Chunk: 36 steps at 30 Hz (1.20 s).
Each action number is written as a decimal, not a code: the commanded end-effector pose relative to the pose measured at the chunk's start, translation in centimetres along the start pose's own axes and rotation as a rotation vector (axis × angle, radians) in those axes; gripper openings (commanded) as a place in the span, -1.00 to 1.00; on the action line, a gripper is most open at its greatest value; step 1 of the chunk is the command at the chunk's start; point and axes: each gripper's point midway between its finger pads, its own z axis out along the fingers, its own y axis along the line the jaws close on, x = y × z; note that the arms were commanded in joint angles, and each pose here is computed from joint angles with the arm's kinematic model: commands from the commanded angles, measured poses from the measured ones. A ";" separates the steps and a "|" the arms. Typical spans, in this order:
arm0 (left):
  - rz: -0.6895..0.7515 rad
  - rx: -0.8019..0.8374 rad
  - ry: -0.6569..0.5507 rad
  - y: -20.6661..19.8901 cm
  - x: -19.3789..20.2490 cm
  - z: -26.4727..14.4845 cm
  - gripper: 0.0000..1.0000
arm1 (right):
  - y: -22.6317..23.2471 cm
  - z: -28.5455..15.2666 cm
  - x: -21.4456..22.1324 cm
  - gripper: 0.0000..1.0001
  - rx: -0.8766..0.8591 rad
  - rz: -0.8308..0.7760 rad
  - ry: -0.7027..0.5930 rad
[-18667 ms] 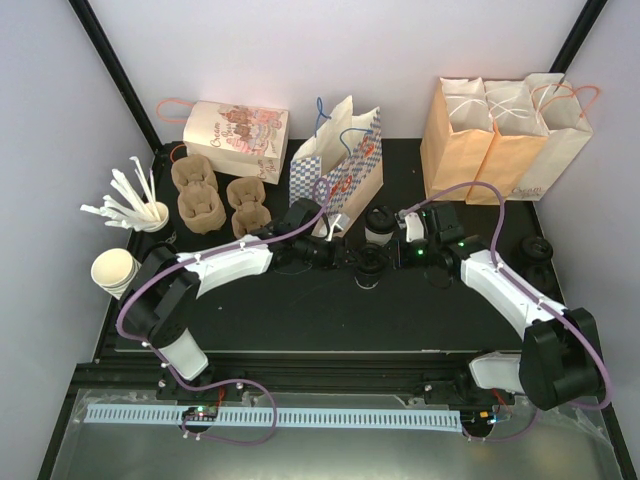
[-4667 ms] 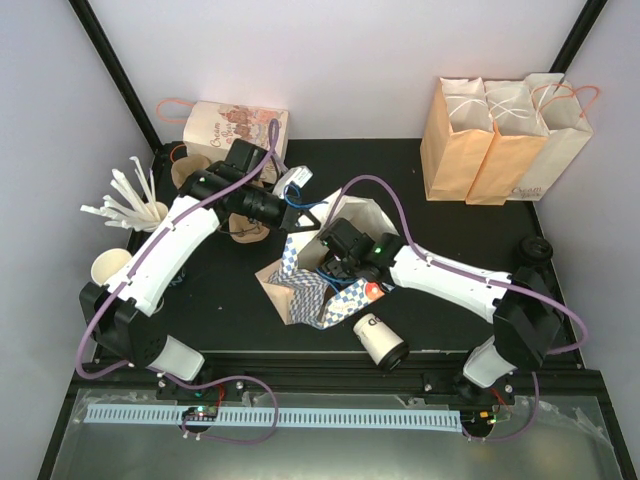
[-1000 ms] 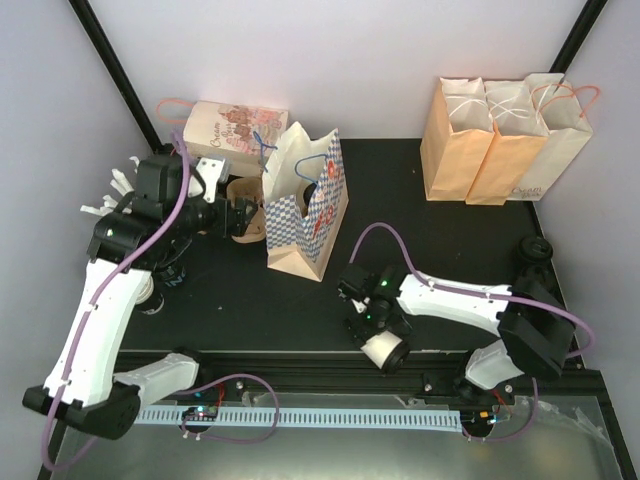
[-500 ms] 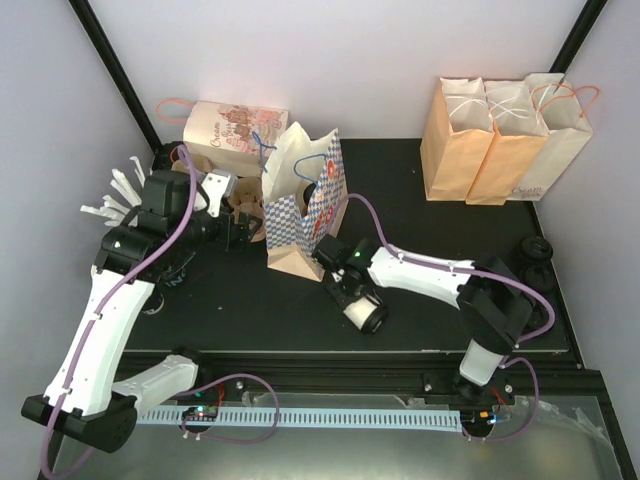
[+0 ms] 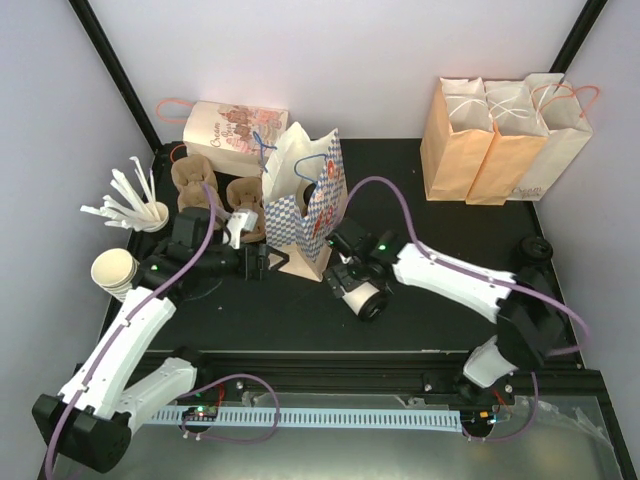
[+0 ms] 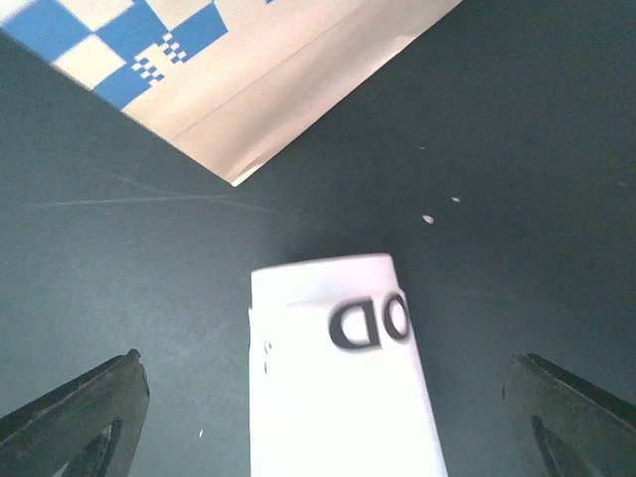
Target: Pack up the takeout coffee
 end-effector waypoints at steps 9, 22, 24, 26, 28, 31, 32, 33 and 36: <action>-0.106 0.174 0.118 -4.2 3.3 8.4 0.98 | -2.9 -6.8 4.4 1.00 -0.056 0.333 -0.203; -0.083 0.004 0.250 -1.6 7.8 15.8 0.77 | 0.2 -5.3 9.0 0.59 -0.452 0.595 -0.246; -0.101 0.013 0.271 -1.5 8.3 16.4 0.69 | 1.2 -4.7 9.4 0.58 -0.526 0.608 -0.243; -0.119 0.014 0.281 -1.4 8.6 16.9 0.59 | 1.9 -4.2 9.6 0.56 -0.583 0.620 -0.239; -0.131 0.002 0.290 -1.0 8.9 17.2 0.55 | 2.4 -3.7 9.9 0.53 -0.616 0.626 -0.231; -0.144 -0.028 0.308 -0.2 9.5 17.4 0.52 | 2.9 -2.9 10.2 0.49 -0.631 0.609 -0.214; -0.148 -0.037 0.314 0.0 9.8 17.5 0.50 | 3.1 -2.7 10.3 0.49 -0.640 0.601 -0.212; -0.151 -0.041 0.320 0.2 10.0 17.6 0.49 | 3.3 -2.6 10.3 0.48 -0.654 0.588 -0.210; -0.166 -0.041 0.342 0.5 10.7 18.0 0.44 | 3.9 -2.4 10.2 0.47 -0.687 0.566 -0.212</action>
